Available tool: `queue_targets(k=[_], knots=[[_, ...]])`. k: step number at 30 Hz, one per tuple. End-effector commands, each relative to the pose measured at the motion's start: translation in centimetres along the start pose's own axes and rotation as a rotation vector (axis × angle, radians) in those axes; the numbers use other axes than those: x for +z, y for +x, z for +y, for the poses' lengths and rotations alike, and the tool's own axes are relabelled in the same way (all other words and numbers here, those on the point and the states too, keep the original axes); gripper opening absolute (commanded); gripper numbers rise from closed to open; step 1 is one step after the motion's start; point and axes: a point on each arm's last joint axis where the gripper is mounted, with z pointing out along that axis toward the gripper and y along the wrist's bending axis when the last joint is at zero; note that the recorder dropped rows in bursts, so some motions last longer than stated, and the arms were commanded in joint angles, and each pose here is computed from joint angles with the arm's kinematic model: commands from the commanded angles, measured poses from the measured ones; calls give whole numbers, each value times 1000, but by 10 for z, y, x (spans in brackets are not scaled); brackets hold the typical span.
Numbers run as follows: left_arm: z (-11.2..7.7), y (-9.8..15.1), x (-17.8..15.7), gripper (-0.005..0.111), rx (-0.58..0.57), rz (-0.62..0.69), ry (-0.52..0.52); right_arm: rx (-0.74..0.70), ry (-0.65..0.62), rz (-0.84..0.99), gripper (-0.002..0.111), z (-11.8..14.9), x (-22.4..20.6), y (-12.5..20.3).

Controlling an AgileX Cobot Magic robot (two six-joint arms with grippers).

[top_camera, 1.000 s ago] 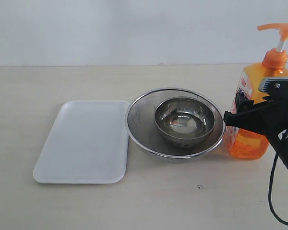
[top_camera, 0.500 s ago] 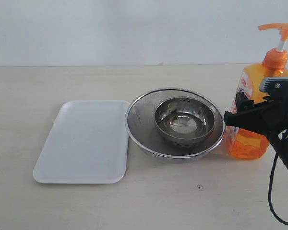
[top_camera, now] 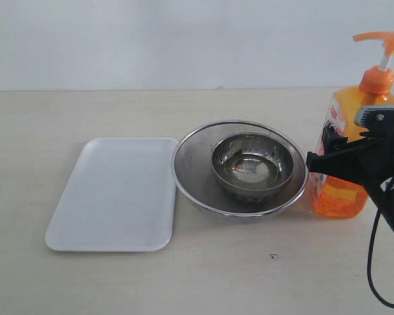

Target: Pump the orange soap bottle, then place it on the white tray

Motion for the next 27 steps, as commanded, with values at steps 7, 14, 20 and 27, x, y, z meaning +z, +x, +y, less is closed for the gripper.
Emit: queue_targets(k=[7,14,20,27], knots=[[5,-3,0,5,25,-46,-51,14,6,-61,0,-1,-1,-7],[9,17,-2,5,54,183,-93,14,6,-61,0,-1,-1,-7],[12,28,-5,5,51,302,-128,14,6,-61,0,-1,-1,-7],[12,28,-5,5,-5,300,-140,14,6,-61,0,-1,-1,-7]])
